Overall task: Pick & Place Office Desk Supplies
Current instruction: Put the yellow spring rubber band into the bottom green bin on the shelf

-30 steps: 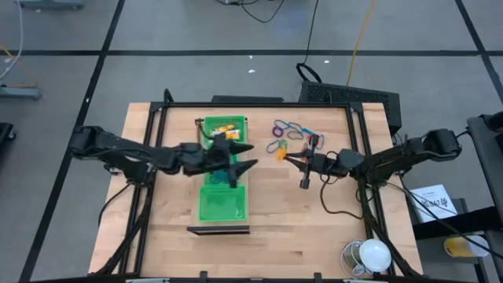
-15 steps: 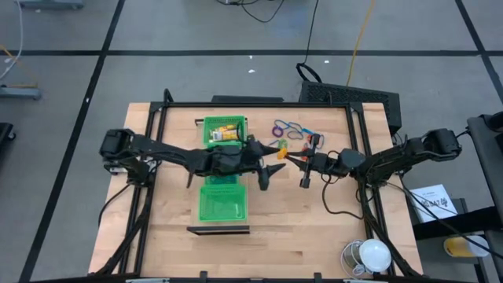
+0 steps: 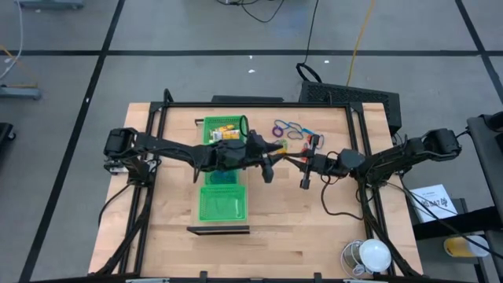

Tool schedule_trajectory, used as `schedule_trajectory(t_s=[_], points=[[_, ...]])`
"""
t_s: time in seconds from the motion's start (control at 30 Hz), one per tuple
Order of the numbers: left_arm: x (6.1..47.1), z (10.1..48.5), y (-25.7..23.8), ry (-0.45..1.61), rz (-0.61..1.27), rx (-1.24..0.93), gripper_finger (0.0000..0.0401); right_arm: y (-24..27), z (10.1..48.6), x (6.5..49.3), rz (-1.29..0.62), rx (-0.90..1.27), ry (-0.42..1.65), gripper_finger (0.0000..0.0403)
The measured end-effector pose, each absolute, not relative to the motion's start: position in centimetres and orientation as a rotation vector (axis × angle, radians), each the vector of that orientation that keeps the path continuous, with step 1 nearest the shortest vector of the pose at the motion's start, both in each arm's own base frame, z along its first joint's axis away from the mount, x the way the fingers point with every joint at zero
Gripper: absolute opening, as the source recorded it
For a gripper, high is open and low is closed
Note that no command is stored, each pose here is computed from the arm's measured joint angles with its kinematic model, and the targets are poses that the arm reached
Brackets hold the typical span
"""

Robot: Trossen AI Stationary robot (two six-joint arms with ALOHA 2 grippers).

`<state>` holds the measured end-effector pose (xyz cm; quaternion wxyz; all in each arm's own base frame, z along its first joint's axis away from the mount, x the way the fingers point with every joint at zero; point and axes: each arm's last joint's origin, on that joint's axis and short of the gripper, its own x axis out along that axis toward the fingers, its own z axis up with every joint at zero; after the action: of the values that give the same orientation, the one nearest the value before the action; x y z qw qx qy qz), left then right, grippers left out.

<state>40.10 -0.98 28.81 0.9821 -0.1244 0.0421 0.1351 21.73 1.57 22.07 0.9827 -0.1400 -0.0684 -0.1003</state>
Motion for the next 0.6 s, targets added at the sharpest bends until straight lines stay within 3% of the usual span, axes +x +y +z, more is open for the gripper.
schedule_trajectory(t_s=[0.13,0.2,0.4,0.6], points=[[40.0,29.0,-1.0,0.097,0.229,-0.214,0.0047,1.6,22.0,21.7,-0.201,-0.279,-0.132,0.0026],[39.8,29.4,-1.1,0.098,0.201,-0.176,0.0021,1.6,22.1,21.7,-0.199,-0.254,-0.138,0.0042],[37.7,32.2,-1.1,0.088,0.173,-0.163,0.0042,1.6,22.0,21.7,-0.194,-0.18,-0.143,0.0119],[33.8,35.3,-2.4,0.167,0.016,-0.161,0.002,1.6,22.0,21.7,-0.194,-0.17,-0.139,0.0175]])
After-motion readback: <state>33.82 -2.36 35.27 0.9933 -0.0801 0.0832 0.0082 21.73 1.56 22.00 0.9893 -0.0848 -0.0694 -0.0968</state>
